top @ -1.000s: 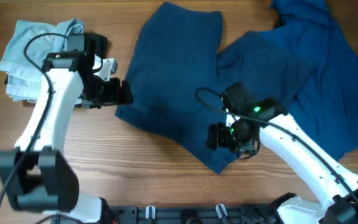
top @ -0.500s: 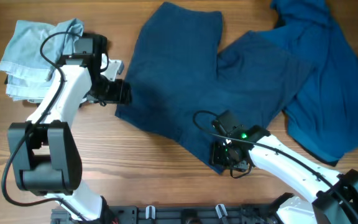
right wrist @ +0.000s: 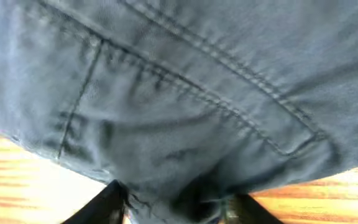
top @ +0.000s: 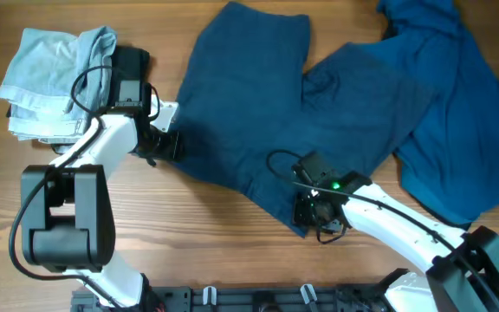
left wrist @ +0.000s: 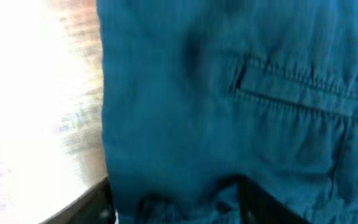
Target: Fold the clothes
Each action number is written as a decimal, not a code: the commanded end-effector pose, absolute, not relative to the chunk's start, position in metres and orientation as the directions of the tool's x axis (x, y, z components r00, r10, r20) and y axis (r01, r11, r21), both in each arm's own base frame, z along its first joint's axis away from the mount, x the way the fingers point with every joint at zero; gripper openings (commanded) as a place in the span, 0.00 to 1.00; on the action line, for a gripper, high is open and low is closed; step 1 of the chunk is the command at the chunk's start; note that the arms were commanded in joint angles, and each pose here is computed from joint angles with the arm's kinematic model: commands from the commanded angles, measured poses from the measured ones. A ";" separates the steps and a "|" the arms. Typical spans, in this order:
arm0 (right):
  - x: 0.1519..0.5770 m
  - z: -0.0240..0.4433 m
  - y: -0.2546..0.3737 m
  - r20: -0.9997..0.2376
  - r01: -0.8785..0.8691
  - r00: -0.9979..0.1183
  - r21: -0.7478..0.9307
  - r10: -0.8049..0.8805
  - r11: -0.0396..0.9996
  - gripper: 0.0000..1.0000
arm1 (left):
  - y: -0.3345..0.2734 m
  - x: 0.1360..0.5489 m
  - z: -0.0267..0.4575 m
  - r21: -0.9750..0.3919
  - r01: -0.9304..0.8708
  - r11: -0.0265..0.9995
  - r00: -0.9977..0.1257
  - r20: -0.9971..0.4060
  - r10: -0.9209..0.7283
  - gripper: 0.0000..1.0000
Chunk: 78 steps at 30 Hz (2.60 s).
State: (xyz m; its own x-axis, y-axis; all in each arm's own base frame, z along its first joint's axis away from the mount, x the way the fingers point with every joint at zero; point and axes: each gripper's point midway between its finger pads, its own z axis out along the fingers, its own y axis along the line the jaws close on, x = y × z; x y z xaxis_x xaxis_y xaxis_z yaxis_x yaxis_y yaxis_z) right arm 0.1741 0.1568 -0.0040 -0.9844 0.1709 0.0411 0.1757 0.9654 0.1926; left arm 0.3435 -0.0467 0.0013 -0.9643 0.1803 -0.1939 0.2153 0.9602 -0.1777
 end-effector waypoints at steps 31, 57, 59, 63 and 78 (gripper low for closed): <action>0.183 0.026 0.158 0.233 -0.015 -0.970 0.242 -0.073 0.970 0.41 | 0.021 0.295 -0.022 -0.232 -0.461 0.856 -0.886 0.071 -0.458 0.18; 0.428 0.101 -0.041 -0.502 0.291 -0.782 0.231 0.370 0.929 0.89 | -0.219 0.255 0.112 -0.375 0.435 0.819 -0.879 -0.372 0.297 0.91; 0.433 0.074 -0.042 -0.469 0.301 -0.801 0.221 0.372 0.928 0.88 | -0.248 0.243 0.111 -0.415 0.469 0.780 -0.869 -0.374 0.324 0.95; 0.440 0.048 -0.047 -0.458 0.303 -0.814 0.187 0.356 0.935 0.89 | -0.285 0.219 0.119 -0.484 0.517 0.705 -0.853 -0.362 0.377 0.93; 0.450 0.036 -0.049 -0.477 0.288 -0.810 0.183 0.341 0.940 0.85 | -0.320 0.168 0.029 -0.380 0.511 0.771 -0.836 -0.009 0.549 0.58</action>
